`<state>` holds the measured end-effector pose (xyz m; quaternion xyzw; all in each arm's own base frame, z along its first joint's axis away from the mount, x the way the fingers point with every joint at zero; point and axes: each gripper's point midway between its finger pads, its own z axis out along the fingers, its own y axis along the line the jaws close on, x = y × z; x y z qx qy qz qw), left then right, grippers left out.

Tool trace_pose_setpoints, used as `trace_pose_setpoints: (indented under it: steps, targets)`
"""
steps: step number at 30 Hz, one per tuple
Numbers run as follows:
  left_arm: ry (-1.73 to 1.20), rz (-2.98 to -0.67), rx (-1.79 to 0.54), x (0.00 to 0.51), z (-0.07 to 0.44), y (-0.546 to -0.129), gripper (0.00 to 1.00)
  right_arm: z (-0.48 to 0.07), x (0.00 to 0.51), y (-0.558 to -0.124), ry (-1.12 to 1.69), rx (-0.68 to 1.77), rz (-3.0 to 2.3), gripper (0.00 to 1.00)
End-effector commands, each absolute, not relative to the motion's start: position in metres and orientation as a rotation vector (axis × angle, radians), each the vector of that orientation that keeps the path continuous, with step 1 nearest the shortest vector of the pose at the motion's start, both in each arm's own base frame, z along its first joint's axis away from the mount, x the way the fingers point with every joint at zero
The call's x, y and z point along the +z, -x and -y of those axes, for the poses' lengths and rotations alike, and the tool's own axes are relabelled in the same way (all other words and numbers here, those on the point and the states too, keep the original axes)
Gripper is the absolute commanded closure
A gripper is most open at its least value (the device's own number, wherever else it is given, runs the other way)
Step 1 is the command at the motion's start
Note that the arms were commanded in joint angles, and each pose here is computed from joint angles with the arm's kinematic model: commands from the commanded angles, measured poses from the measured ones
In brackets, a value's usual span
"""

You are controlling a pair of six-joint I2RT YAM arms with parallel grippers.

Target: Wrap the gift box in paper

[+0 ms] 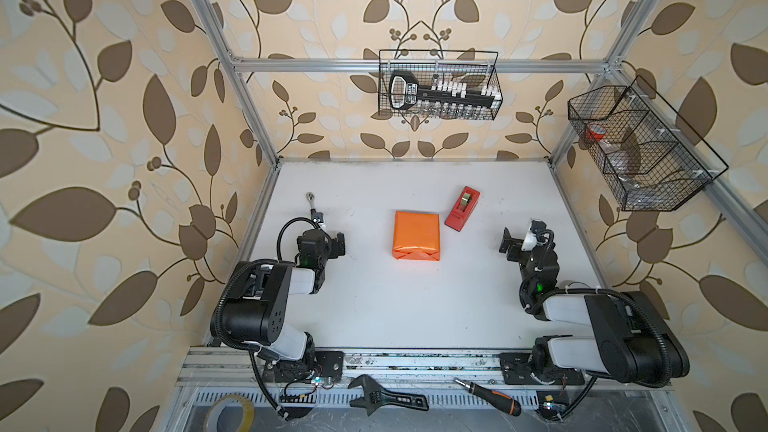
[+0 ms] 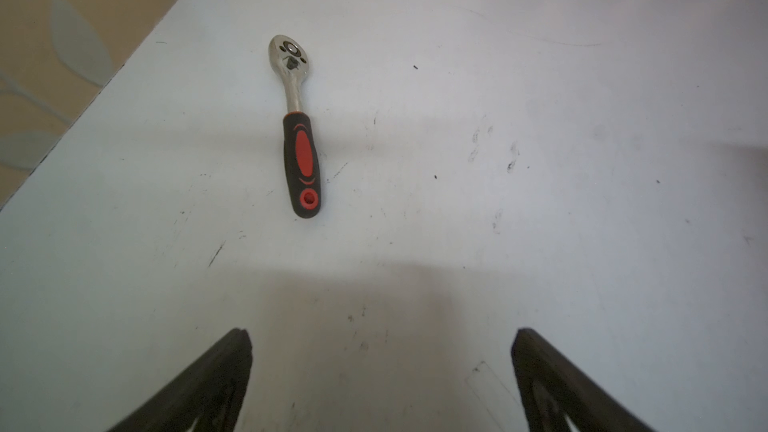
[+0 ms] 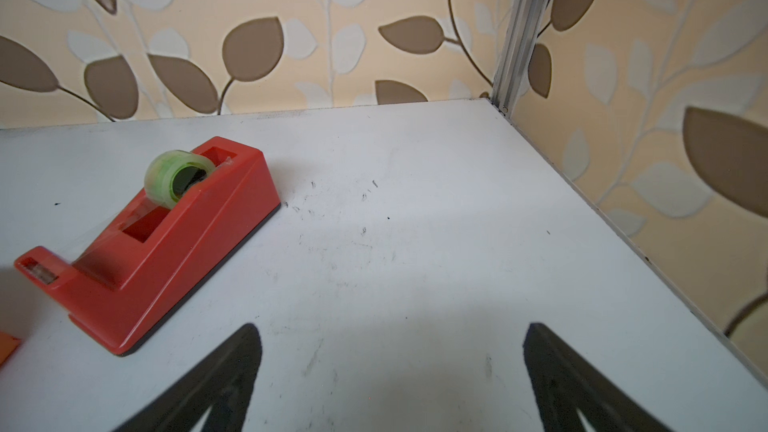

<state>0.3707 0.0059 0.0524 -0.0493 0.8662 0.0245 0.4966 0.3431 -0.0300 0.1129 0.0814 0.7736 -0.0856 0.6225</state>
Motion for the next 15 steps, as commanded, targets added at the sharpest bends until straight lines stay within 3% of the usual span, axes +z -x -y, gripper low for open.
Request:
trace_pose_setpoints:
  steps: [1,15]
  targets:
    - [0.128,-2.018,0.034,0.0768,-0.005,-0.3835,0.01,0.028,0.1217,-0.3447,-0.163,-0.204,-1.745,0.0]
    - [0.126,-2.018,0.033,0.0767,-0.0046,-0.3834,0.01,0.0279,0.1228,-0.3448,-0.163,-0.207,-1.741,0.0]
